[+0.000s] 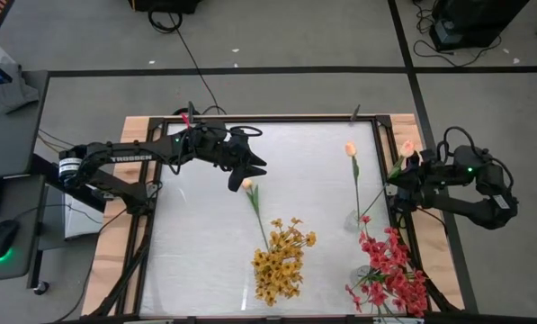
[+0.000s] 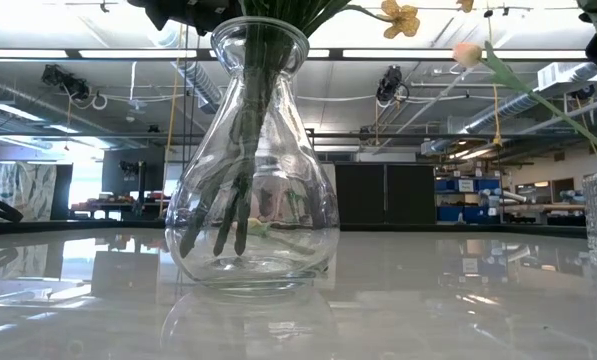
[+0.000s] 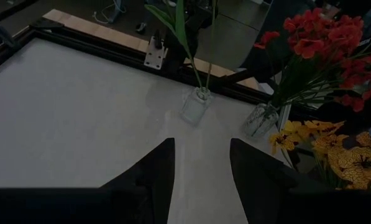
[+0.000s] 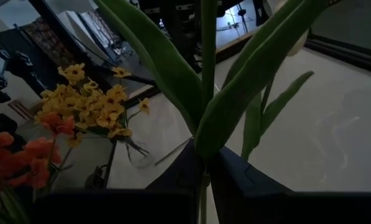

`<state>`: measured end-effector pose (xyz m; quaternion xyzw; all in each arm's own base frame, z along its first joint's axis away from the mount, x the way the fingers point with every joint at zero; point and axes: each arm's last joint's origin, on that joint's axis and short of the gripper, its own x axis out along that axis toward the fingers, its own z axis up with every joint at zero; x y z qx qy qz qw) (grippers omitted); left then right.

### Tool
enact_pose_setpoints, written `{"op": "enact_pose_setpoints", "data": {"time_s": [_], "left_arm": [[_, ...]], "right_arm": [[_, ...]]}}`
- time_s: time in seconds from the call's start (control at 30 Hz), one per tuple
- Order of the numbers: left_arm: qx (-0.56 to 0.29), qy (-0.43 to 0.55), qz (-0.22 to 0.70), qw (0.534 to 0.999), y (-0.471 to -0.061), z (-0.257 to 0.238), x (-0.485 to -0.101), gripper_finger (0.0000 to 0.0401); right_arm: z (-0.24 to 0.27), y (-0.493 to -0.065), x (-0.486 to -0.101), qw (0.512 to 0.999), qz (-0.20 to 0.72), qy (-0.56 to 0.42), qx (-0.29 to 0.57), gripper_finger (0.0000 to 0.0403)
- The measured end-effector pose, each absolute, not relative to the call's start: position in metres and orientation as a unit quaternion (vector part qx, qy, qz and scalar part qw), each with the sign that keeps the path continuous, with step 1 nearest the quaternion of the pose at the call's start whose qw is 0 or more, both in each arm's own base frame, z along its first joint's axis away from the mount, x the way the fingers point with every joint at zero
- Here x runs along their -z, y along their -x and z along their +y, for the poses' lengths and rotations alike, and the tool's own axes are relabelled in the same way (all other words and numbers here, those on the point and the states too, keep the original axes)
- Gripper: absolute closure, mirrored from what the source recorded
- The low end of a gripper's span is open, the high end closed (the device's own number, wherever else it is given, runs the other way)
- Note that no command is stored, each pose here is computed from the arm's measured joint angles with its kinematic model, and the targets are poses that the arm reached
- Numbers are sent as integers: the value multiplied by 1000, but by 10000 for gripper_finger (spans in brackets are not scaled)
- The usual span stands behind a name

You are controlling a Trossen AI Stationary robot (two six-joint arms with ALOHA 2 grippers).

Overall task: Sort flowers into vase by color
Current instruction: Put the top light pink flower into the top transparent vase

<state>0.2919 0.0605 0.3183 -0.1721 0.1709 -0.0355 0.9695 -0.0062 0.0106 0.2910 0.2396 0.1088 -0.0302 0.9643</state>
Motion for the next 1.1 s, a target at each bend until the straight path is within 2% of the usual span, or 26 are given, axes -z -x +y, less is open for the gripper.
{"op": "enact_pose_setpoints", "data": {"time_s": [0.27,1.1], "left_arm": [[35,172,171,970,-292,61,-318,241],[36,172,171,969,-292,60,-318,241]], "right_arm": [[11,8,-285,960,142,-238,35,368],[12,7,-288,960,126,-250,16,362]]}}
